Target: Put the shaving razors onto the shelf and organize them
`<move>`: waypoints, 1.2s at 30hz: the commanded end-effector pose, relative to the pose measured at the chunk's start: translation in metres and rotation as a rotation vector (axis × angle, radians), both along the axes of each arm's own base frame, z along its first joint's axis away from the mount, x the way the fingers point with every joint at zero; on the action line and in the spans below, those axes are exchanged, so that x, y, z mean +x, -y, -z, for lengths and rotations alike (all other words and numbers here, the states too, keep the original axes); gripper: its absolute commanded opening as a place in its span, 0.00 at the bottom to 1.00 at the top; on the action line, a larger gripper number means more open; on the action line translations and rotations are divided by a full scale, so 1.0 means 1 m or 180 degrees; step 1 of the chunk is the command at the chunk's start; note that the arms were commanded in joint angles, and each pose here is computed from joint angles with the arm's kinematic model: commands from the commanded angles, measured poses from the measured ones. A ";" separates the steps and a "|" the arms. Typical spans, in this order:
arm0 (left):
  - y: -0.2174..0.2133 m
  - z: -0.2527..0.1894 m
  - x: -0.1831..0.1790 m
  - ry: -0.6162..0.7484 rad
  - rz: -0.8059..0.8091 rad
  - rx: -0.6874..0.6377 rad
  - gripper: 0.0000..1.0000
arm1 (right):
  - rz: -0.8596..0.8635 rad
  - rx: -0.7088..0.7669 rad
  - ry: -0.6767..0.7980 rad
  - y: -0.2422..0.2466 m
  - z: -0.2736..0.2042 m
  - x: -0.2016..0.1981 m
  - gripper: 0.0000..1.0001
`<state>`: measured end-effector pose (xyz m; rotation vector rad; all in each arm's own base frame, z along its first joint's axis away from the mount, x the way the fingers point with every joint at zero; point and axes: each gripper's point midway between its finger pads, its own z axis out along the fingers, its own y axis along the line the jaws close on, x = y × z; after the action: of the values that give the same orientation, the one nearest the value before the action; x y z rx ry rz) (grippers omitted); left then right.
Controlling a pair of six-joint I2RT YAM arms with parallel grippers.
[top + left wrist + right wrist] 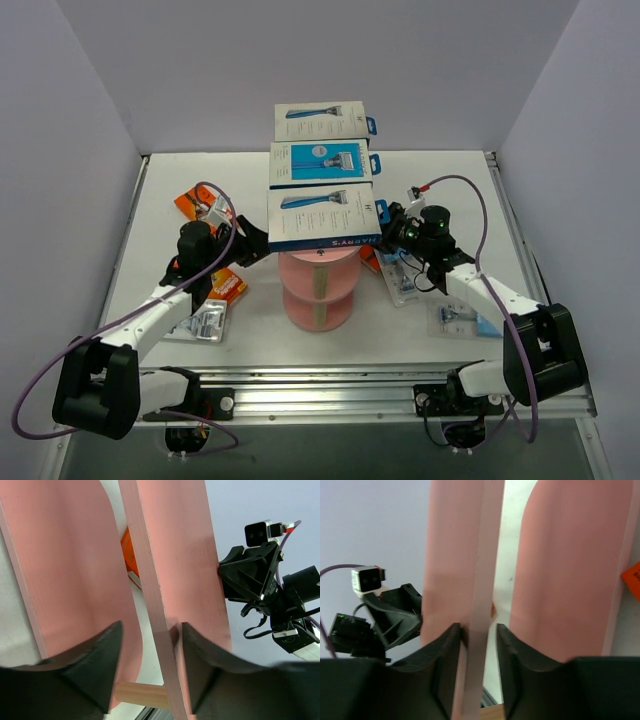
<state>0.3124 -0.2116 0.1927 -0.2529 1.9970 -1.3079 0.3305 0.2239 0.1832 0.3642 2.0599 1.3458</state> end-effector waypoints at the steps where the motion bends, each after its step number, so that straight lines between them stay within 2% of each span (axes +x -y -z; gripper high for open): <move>1: 0.007 -0.030 0.009 0.0335 0.0064 -0.0118 0.54 | -0.0040 0.0104 0.0232 -0.006 -0.015 0.004 0.26; 6: 0.009 -0.026 0.014 0.0301 0.0083 -0.0113 0.43 | -0.0038 0.0096 0.0239 -0.007 -0.015 0.007 0.16; 10: 0.010 -0.028 0.016 0.0302 0.0074 -0.0133 0.36 | -0.0044 0.0099 0.0256 -0.008 -0.018 0.010 0.03; 12: 0.010 -0.030 0.019 0.0320 0.0080 -0.0135 0.30 | -0.0051 0.0091 0.0254 -0.008 -0.017 0.011 0.01; 25: 0.011 -0.028 0.032 0.0275 0.0040 -0.0123 0.19 | -0.0074 0.0079 0.0253 -0.012 -0.017 0.022 0.00; 36: 0.011 -0.033 0.046 0.0302 0.0003 -0.0117 0.19 | -0.0086 0.0076 0.0256 -0.014 -0.016 0.033 0.00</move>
<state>0.3408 -0.2195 0.2016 -0.2700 1.9877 -1.3659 0.3550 0.2290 0.1877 0.3660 2.0306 1.3788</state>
